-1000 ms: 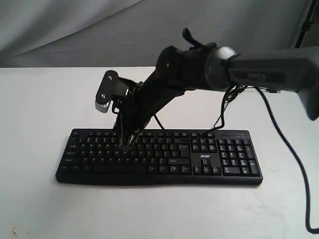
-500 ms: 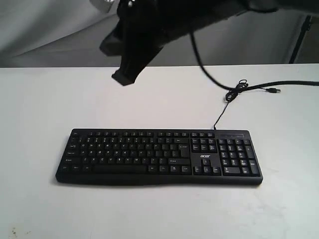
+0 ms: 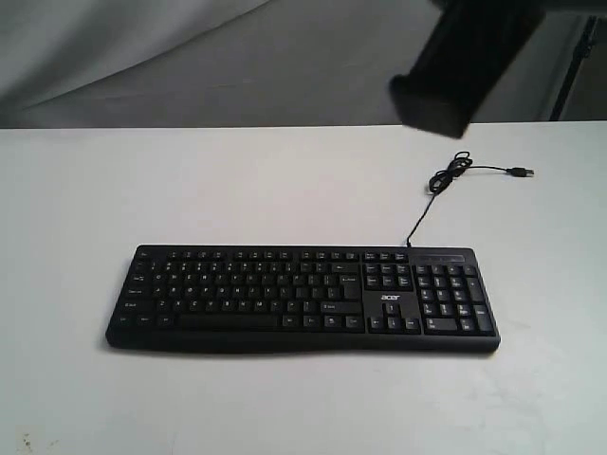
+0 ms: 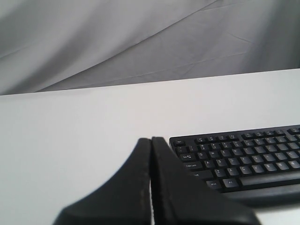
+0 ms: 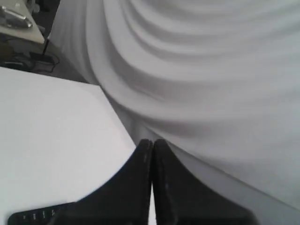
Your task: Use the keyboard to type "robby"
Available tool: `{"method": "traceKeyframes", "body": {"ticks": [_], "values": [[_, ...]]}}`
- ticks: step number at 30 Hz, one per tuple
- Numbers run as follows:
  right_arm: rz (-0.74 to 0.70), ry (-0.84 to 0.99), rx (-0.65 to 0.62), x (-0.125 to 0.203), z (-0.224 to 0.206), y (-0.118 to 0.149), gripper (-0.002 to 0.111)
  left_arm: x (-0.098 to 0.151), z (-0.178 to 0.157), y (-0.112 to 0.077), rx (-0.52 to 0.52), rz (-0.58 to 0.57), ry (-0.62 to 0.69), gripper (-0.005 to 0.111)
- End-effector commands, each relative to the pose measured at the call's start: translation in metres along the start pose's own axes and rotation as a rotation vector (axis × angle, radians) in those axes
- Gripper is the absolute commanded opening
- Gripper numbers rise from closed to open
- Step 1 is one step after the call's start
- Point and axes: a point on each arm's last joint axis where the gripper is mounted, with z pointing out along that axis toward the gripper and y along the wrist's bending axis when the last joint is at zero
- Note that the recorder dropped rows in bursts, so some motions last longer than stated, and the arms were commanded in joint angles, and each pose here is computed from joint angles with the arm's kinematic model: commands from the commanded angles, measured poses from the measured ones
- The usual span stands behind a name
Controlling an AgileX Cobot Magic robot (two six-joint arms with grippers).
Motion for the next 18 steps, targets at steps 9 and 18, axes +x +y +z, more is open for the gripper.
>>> {"method": "traceKeyframes", "body": {"ticks": [9,18], "values": [[0.169,-0.354,0.24,-0.05,-0.105,-0.017,0.0,0.001,0.0,0.0,0.005,0.003,-0.005,0.0],[0.329,-0.276,0.362,-0.016,-0.107,-0.022,0.0,0.001,0.0,0.0,0.005,0.003,-0.005,0.0]]}}
